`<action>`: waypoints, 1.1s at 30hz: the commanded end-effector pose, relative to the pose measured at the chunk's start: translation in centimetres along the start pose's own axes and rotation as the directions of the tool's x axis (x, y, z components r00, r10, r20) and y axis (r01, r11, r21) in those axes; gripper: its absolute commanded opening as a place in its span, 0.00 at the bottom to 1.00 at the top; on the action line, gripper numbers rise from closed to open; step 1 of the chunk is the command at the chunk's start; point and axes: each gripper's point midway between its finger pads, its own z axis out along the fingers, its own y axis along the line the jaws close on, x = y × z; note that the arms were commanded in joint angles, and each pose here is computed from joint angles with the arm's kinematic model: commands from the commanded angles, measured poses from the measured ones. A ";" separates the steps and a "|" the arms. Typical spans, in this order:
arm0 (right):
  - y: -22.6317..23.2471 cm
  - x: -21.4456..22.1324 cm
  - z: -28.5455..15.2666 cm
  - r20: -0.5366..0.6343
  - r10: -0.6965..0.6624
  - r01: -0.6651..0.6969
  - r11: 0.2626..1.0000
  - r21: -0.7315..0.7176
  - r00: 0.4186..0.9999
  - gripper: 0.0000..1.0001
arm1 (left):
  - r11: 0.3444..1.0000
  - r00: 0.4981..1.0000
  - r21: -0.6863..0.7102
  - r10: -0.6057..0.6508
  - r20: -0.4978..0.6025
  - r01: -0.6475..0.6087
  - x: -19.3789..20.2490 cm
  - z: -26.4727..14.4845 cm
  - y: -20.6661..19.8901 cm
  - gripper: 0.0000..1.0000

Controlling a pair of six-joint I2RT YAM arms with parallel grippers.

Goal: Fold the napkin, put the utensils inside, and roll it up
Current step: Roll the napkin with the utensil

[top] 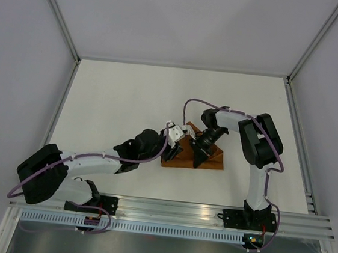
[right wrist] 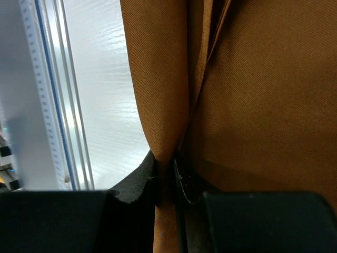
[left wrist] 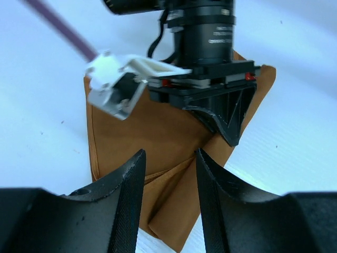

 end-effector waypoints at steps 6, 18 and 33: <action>-3.7 5.1 1.6 -0.201 0.018 -0.002 0.997 0.079 0.979 0.20 | 0.946 0.946 0.068 0.319 -0.048 -0.316 3.0 2.8 -4.4 0.53; -4.0 5.0 1.6 -0.199 0.042 -0.027 0.997 0.076 0.979 0.20 | 0.871 0.874 0.192 0.476 -0.096 -0.453 6.6 5.8 -8.8 0.59; -4.2 5.0 1.6 -0.200 0.062 -0.050 0.997 0.065 0.978 0.20 | 0.850 0.839 0.239 0.514 -0.179 -0.470 10.7 7.1 -8.8 0.50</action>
